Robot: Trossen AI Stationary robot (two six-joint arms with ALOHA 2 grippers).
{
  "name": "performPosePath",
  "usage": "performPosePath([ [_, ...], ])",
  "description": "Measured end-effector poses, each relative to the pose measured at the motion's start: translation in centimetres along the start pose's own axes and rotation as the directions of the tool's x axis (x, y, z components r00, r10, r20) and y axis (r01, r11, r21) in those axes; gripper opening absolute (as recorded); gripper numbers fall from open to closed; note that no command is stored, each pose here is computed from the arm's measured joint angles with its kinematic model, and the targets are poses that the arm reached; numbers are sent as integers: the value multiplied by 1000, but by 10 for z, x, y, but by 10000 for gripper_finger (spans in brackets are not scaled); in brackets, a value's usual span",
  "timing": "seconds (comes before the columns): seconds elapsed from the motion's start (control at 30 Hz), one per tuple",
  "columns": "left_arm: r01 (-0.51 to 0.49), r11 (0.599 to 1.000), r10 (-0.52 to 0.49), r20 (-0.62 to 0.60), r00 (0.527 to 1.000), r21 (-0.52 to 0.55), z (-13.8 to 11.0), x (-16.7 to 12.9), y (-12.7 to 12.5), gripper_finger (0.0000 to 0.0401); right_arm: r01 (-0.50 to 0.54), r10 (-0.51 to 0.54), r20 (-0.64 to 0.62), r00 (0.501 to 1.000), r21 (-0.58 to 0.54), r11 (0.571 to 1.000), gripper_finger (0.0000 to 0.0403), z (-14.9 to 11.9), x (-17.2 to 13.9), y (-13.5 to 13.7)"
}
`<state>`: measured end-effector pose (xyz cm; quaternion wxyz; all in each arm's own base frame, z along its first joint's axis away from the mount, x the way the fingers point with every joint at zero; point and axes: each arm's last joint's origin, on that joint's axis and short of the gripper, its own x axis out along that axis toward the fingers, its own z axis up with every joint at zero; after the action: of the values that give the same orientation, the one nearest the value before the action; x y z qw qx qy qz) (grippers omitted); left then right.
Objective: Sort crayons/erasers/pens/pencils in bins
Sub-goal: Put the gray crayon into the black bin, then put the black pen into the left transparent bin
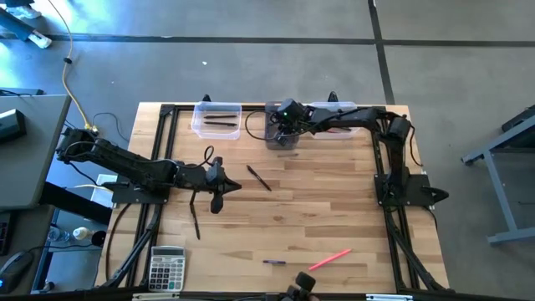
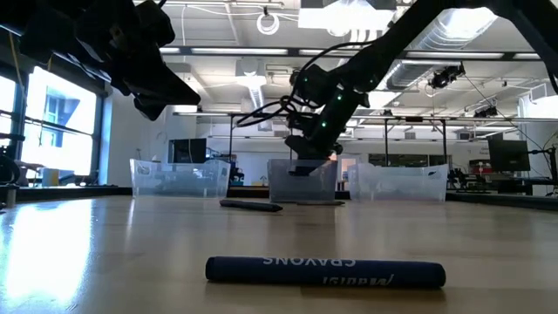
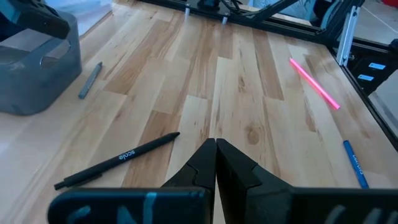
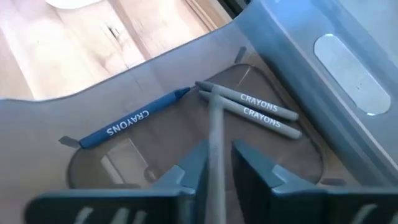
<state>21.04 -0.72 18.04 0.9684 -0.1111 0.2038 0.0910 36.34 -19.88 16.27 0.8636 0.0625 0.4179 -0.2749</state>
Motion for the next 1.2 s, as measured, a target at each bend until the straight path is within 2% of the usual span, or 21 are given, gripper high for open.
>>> performPosePath([
  [0.17, 1, 1000, -1, -1, 1000, -2, 0, 0, 0, 0, 1, -1, 5, 1000, 1, 1000, 107, 1, 0, 0],
  [0.3, 2, 1000, -2, -2, 1000, -3, 0, 0, 0, 0, 3, -3, 8, 1000, -20, 1000, 115, 4, -9, -2],
  [0.47, 35, 999, -36, -30, 999, -37, -2, 0, -1, 0, 2, 2, 47, 999, -77, 997, 90, 8, -40, 1],
  [0.57, 38, 998, -40, -51, 998, -47, -4, 0, -2, 0, -2, 19, 178, 984, -92, 996, 53, -2, -54, 9],
  [0.7, 31, 999, -34, -77, 996, -37, -5, -2, -9, 0, -25, 58, 377, 924, -93, 995, 6, -32, -73, 22],
  [0.83, -48, 998, 41, -160, 986, -35, 4, -6, -20, 0, -49, 79, 545, 834, -70, 996, 13, -66, -102, 38],
  [1.0, -144, 984, 103, -330, 938, -101, 16, -20, -36, 0, -75, 92, 672, 735, -54, 996, 2, -107, -137, 57],
  [1.13, -262, 939, 137, -459, 878, -220, 16, -35, -45, 0, -92, 113, 711, 694, -68, 993, 3, -131, -155, 67],
  [1.2, -356, 879, 161, -506, 848, -318, 12, -41, -46, 1, -85, 114, 721, 684, -77, 993, 1, -136, -162, 71],
])
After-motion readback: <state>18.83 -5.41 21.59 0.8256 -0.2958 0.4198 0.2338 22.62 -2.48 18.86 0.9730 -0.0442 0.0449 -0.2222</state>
